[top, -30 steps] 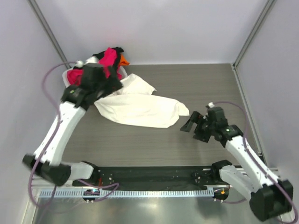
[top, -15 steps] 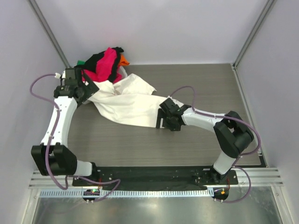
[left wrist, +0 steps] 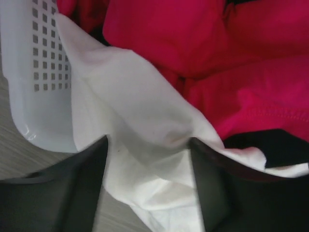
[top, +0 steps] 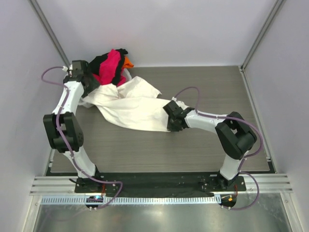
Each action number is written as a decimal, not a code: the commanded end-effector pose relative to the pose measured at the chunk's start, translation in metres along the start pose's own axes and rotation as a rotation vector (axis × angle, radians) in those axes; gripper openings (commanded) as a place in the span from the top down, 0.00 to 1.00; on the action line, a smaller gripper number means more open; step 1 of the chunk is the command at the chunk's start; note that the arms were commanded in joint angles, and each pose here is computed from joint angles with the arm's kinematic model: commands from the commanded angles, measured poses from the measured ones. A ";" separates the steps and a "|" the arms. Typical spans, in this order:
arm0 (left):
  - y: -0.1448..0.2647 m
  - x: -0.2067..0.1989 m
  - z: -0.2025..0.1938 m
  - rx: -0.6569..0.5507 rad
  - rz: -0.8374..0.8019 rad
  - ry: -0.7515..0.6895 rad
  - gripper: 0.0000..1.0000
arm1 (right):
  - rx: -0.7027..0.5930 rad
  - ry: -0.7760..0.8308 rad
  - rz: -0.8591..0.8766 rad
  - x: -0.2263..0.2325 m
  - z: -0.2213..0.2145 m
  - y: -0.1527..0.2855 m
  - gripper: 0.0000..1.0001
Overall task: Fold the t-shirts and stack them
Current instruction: Move the tshirt to the center of the board
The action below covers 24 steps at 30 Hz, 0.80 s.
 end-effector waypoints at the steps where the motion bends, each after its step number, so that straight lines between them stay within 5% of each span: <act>1: -0.008 -0.010 0.024 -0.072 -0.045 0.004 0.34 | 0.022 0.032 -0.070 -0.010 -0.009 -0.017 0.86; 4: -0.002 -0.016 0.037 -0.093 -0.050 0.027 0.89 | 0.015 0.034 -0.075 -0.012 -0.006 -0.017 0.99; 6: 0.023 -0.020 0.054 -0.158 -0.080 0.065 0.99 | 0.006 0.026 -0.075 -0.015 -0.001 -0.013 0.99; 10: 0.087 -0.028 0.090 -0.287 -0.158 0.125 1.00 | -0.064 -0.059 -0.077 -0.038 0.038 0.016 0.99; 17: 0.206 -0.035 0.120 -0.401 -0.356 0.232 1.00 | -0.340 -0.270 -0.044 -0.097 0.134 0.140 0.99; 24: 0.250 -0.033 0.086 -0.277 -0.518 0.317 0.90 | -0.446 -0.387 -0.138 -0.148 0.146 0.219 0.99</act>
Point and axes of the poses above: each gripper's point midway between its finger pads, its own y axis back along the fingers, its own x axis along the line the jaws close on, z = x × y, the point moved 9 cm from there along y, back along the fingers, and after that the axes turned 6 degrees about -y, right-handed, at the moved point
